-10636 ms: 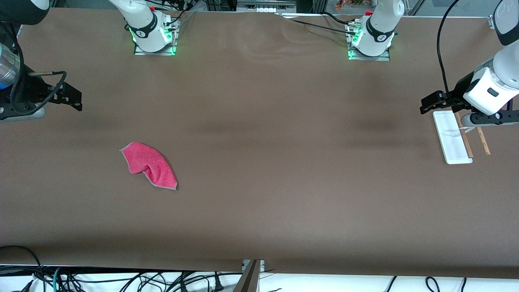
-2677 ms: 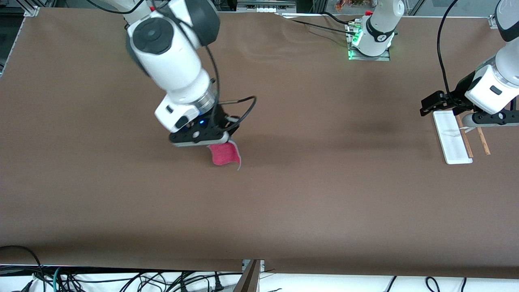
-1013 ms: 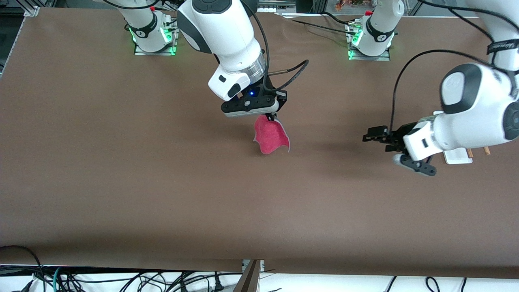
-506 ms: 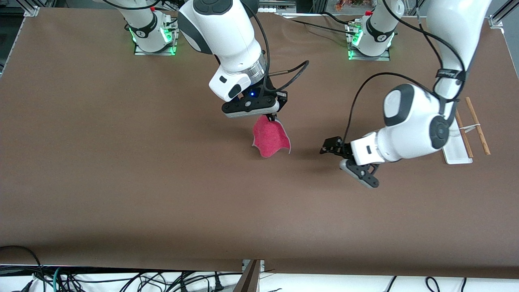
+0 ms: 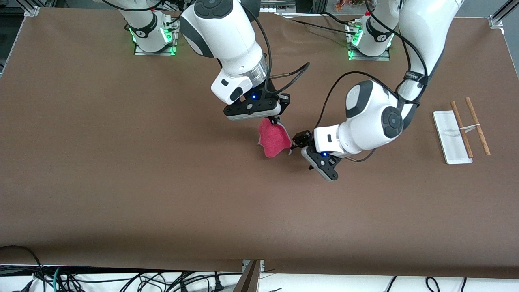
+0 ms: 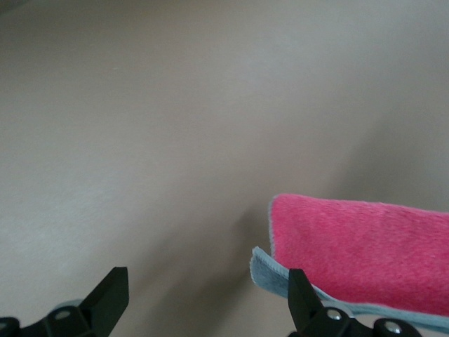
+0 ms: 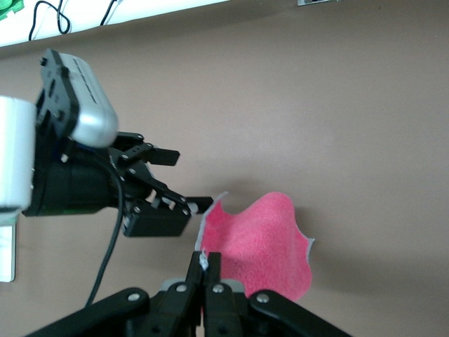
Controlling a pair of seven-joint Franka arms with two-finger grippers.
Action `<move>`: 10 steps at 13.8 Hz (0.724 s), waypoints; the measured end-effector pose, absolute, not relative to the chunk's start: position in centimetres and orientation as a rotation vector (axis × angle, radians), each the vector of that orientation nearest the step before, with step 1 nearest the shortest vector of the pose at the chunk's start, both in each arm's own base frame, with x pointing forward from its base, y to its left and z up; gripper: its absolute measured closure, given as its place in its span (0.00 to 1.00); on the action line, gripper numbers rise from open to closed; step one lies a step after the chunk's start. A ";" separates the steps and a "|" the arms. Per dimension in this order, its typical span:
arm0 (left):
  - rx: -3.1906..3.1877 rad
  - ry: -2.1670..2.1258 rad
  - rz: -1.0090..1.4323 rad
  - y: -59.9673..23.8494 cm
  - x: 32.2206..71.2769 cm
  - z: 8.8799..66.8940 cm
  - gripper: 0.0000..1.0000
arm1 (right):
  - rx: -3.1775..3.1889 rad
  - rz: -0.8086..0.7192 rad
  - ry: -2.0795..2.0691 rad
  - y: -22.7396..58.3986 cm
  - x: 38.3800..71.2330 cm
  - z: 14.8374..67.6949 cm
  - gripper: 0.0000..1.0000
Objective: Pass towel and hang on rack
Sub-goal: 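Hold the towel up with the right gripper while the left gripper approaches it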
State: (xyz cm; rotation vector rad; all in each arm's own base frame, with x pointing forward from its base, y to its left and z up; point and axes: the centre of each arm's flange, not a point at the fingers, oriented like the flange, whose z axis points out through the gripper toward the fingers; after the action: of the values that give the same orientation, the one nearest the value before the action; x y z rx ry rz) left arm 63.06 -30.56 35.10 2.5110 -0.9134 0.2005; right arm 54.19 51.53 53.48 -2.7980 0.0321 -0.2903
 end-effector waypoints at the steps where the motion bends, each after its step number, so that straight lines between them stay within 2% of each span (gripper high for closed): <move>1: 2.497 -0.963 0.210 -30.5 62.9 35.1 0.00 | -2.798 -0.291 0.032 51.5 54.2 53.5 0.98; 7: 2.463 -1.139 0.245 -24.9 63.5 34.4 0.00 | -2.796 -0.292 0.032 51.6 54.2 53.5 0.98; 10: 2.428 -1.206 0.242 -26.7 62.3 34.7 0.00 | -2.796 -0.293 0.032 51.6 54.2 53.5 0.98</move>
State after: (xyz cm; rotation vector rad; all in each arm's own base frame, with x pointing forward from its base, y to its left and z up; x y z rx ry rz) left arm 62.30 -26.69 34.71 2.4281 -1.2057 0.2420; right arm 54.19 51.56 53.51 -2.7957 0.0318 -0.2925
